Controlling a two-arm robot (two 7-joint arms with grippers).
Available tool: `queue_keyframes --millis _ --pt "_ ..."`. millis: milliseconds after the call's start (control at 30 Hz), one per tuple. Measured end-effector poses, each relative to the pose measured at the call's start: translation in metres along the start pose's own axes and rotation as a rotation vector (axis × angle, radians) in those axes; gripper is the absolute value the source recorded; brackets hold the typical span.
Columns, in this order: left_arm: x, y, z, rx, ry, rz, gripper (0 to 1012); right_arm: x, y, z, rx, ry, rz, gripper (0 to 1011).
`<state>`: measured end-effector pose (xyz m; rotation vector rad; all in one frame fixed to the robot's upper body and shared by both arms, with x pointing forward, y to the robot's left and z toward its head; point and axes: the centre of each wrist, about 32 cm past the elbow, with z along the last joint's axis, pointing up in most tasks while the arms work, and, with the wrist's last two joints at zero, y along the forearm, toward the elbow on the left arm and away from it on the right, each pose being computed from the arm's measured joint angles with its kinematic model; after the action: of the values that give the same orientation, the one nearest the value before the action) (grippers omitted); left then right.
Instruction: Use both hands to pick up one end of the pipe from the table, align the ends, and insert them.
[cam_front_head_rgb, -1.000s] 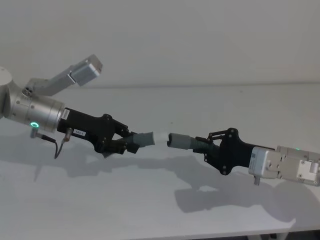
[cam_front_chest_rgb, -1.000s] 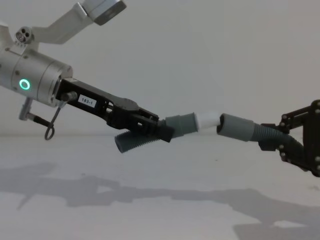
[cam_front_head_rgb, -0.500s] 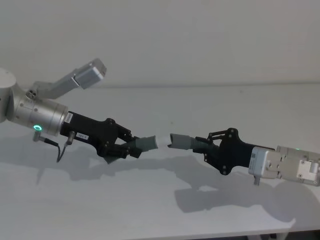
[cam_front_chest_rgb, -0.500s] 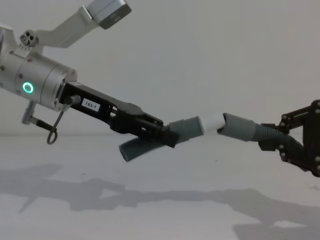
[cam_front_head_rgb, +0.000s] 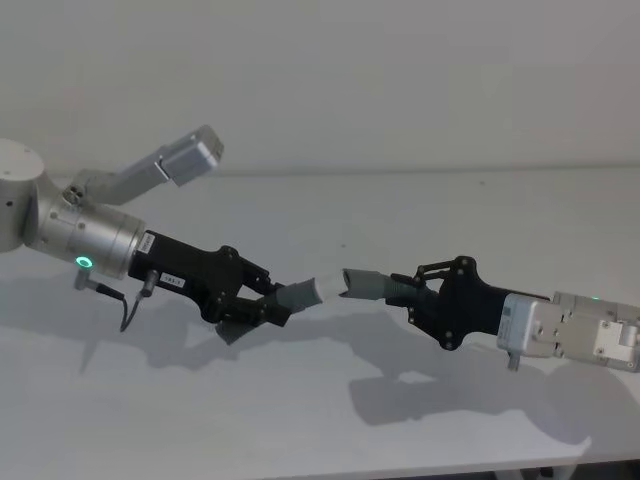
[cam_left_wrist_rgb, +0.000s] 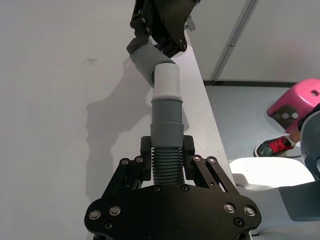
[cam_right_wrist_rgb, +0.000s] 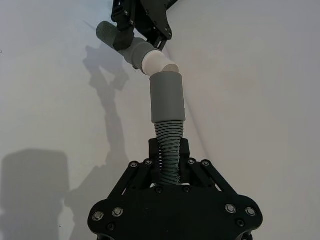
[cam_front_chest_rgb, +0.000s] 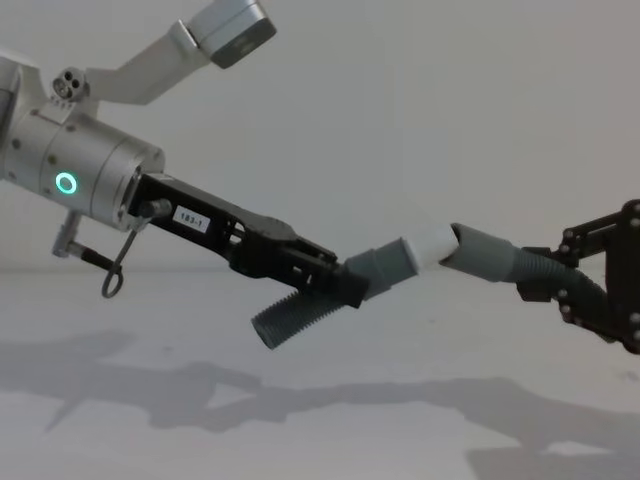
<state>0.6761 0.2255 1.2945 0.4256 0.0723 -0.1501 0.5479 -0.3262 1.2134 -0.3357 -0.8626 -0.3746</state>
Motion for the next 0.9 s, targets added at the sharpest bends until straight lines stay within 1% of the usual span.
queue_keyframes --millis 233,400,667,900 --pt "-0.0005 -0.0014 0.0005 0.004 0.003 -0.003 322 0.0000 0.0000 0.0000 0.000 0.000 0.000 179" --pt "-0.0022 0.0002 0.0001 0.007 0.006 0.003 322 0.0000 0.0000 0.0000 0.000 0.000 0.000 179" --pt "-0.0068 0.0049 -0.0031 0.016 0.018 0.017 322 0.0000 0.0000 0.0000 0.000 0.000 0.000 179" --pt "-0.0099 0.0083 -0.0076 0.023 0.030 0.028 322 0.0000 0.0000 0.0000 0.000 0.000 0.000 179"
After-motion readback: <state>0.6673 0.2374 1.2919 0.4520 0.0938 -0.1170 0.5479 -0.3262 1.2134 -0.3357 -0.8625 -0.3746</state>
